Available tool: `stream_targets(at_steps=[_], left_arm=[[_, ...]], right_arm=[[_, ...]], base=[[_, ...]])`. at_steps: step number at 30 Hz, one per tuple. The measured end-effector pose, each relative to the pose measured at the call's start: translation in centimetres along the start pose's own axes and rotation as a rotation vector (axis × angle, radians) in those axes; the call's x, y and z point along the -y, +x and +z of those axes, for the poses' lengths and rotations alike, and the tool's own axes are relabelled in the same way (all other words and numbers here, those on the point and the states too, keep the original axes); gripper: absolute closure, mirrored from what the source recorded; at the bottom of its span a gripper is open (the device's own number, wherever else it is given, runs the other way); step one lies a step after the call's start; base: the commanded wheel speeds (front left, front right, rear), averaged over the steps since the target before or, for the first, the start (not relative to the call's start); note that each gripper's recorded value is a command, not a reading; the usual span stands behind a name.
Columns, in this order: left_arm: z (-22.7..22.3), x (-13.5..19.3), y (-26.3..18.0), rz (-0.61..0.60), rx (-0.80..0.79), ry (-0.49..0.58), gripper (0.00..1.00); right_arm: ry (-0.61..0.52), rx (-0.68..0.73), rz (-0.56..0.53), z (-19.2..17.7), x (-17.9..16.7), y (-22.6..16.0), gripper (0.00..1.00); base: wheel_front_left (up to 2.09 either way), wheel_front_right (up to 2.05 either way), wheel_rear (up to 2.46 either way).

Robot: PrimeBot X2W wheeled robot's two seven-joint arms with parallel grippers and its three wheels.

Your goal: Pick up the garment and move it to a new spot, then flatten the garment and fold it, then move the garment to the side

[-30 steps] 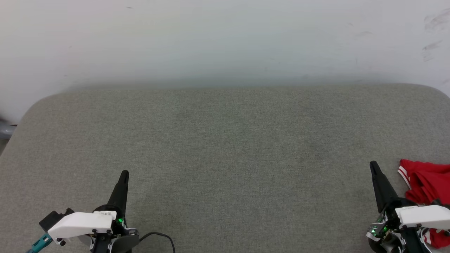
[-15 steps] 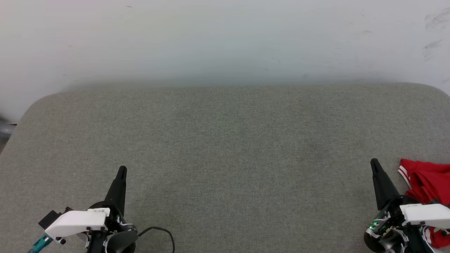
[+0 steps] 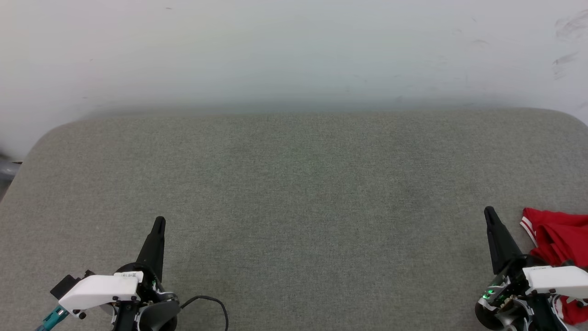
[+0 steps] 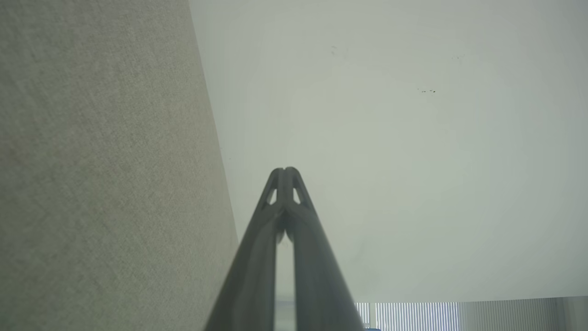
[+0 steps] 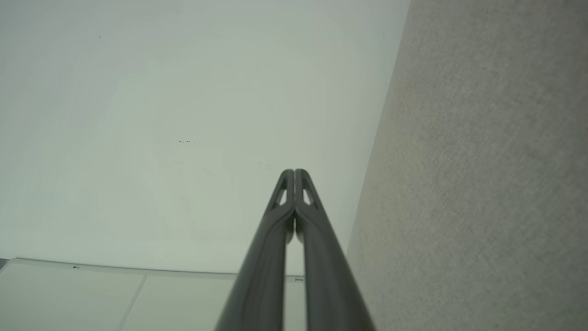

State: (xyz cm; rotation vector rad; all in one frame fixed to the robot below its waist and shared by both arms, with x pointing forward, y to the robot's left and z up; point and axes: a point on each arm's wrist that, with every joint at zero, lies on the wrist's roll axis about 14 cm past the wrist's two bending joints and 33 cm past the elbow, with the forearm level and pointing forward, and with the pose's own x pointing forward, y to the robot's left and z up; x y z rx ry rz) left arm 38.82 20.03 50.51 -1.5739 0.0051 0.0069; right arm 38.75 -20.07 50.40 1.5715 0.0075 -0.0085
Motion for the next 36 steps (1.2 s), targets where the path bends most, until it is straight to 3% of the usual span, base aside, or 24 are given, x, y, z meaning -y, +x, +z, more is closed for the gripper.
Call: stream_targets(at_steps=[36], left_arm=[[0.0,0.02,0.0,-0.001,0.0,0.0,1.0]], right_arm=[[0.0,-0.001,0.0,-0.03,-0.01,0.0,1.0]], base=[[0.0,0.0,0.0]])
